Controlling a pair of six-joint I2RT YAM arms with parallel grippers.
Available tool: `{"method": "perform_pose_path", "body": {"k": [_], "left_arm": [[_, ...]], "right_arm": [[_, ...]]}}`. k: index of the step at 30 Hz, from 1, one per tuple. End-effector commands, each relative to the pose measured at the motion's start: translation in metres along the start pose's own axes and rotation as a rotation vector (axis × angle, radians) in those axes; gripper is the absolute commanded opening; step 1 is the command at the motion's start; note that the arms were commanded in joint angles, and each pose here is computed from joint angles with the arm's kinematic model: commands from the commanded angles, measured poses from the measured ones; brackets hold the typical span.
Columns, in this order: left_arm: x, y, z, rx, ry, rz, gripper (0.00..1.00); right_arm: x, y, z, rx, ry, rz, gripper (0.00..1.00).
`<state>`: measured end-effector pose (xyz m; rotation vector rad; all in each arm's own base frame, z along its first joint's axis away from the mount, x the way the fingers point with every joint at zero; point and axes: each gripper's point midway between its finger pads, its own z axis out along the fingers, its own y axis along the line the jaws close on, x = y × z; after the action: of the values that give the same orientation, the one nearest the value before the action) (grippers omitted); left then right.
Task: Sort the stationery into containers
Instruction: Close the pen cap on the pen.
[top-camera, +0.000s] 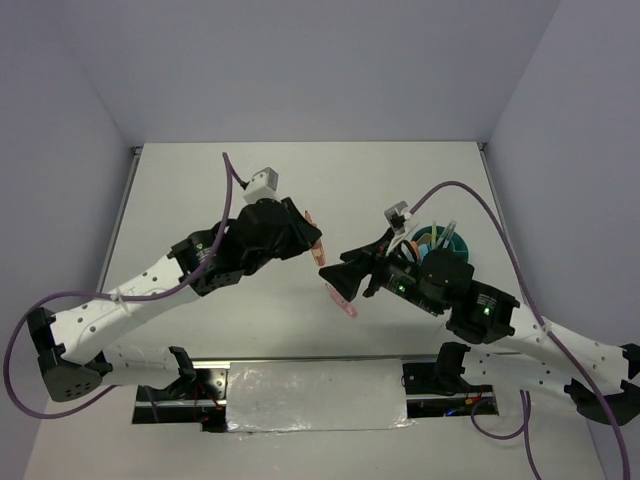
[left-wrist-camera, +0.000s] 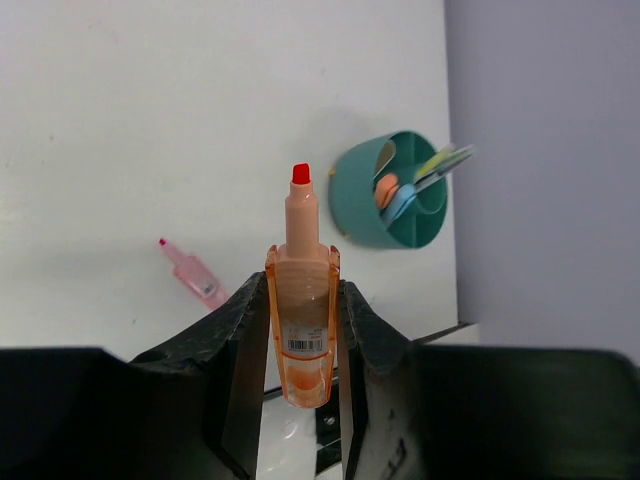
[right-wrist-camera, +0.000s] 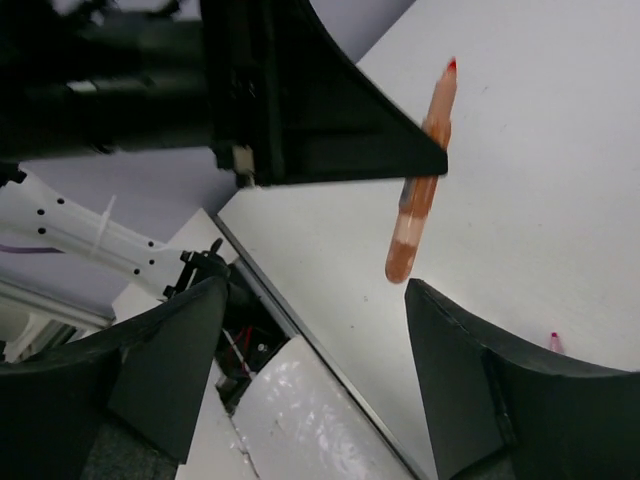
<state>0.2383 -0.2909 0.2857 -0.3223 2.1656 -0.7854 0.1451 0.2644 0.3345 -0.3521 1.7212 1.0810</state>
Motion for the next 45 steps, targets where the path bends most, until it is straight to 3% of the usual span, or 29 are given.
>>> {"method": "perform_pose_path", "body": {"k": [1, 13, 29, 30, 32, 35, 36, 38, 39, 40, 43, 45], "left_arm": [[-0.015, 0.001, -0.006, -0.044, -0.040, 0.013, 0.00], [-0.023, -0.013, -0.034, 0.019, -0.015, -0.099, 0.00], [-0.012, -0.029, -0.037, 0.124, 0.043, -0.127, 0.00], [-0.011, -0.031, -0.038, 0.133, 0.047, -0.130, 0.00], [-0.012, -0.029, -0.040, 0.131, 0.043, -0.135, 0.00], [-0.019, -0.029, -0.045, 0.146, 0.014, -0.122, 0.01], [-0.024, -0.035, -0.047, 0.172, -0.002, -0.112, 0.06], [-0.035, -0.038, -0.056, 0.223, -0.058, -0.033, 0.38], [-0.046, -0.041, -0.064, 0.274, -0.116, 0.009, 0.70], [-0.052, -0.048, -0.065, 0.302, -0.136, -0.005, 0.81], [-0.061, -0.059, -0.085, 0.465, -0.221, 0.164, 0.99], [-0.067, -0.066, -0.106, 0.557, -0.258, 0.196, 0.99]], "right_arm": [[-0.006, 0.018, 0.008, -0.083, -0.049, 0.086, 0.78], [0.002, -0.014, 0.036, 0.091, -0.079, 0.046, 0.61], [0.008, -0.005, 0.061, 0.048, -0.081, 0.060, 0.32], [0.008, -0.006, 0.062, 0.054, -0.080, 0.062, 0.27], [0.010, -0.004, 0.064, 0.046, -0.071, 0.058, 0.03], [0.012, -0.001, 0.064, 0.026, -0.062, 0.066, 0.00], [0.009, 0.001, 0.060, 0.012, -0.069, 0.068, 0.00], [0.004, 0.006, 0.052, -0.038, -0.074, 0.068, 0.00], [0.004, 0.004, 0.048, -0.048, -0.068, 0.082, 0.00], [0.002, 0.005, 0.044, -0.076, -0.063, 0.093, 0.00], [-0.012, 0.012, 0.025, -0.230, -0.059, 0.156, 0.00], [-0.025, 0.007, 0.016, -0.273, -0.069, 0.208, 0.00]]}}
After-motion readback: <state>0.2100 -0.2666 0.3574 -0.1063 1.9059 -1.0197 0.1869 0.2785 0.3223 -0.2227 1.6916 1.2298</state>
